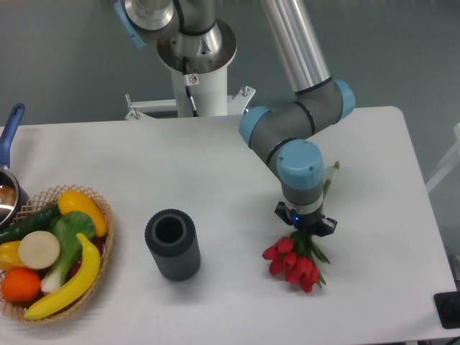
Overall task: Pick up the flowers from the table
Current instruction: 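Lift the grasped red tulips up off the table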
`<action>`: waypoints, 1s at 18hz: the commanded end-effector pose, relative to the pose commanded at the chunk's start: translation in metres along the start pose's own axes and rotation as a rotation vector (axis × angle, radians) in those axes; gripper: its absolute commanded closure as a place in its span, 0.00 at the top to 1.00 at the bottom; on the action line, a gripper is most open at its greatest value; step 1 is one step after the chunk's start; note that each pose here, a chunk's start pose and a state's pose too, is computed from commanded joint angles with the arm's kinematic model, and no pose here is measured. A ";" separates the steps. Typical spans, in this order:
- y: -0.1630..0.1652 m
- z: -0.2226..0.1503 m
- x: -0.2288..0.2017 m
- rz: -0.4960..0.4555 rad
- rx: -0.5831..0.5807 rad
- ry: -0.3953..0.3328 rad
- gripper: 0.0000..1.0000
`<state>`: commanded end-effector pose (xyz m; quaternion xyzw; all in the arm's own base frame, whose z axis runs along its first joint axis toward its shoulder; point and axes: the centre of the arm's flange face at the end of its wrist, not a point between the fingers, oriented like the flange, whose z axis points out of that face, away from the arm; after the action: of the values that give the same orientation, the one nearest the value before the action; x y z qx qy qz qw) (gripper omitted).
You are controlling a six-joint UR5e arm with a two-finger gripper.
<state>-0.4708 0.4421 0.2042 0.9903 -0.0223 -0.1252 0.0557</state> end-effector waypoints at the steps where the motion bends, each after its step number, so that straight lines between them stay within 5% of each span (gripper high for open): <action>1: 0.000 -0.001 0.000 0.000 0.001 -0.001 0.00; 12: 0.036 -0.057 -0.047 -0.094 0.087 -0.059 0.00; 18: 0.035 -0.092 -0.061 -0.088 0.102 -0.017 0.00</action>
<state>-0.5077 0.4200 0.3115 0.9908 0.0146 -0.1346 -0.0008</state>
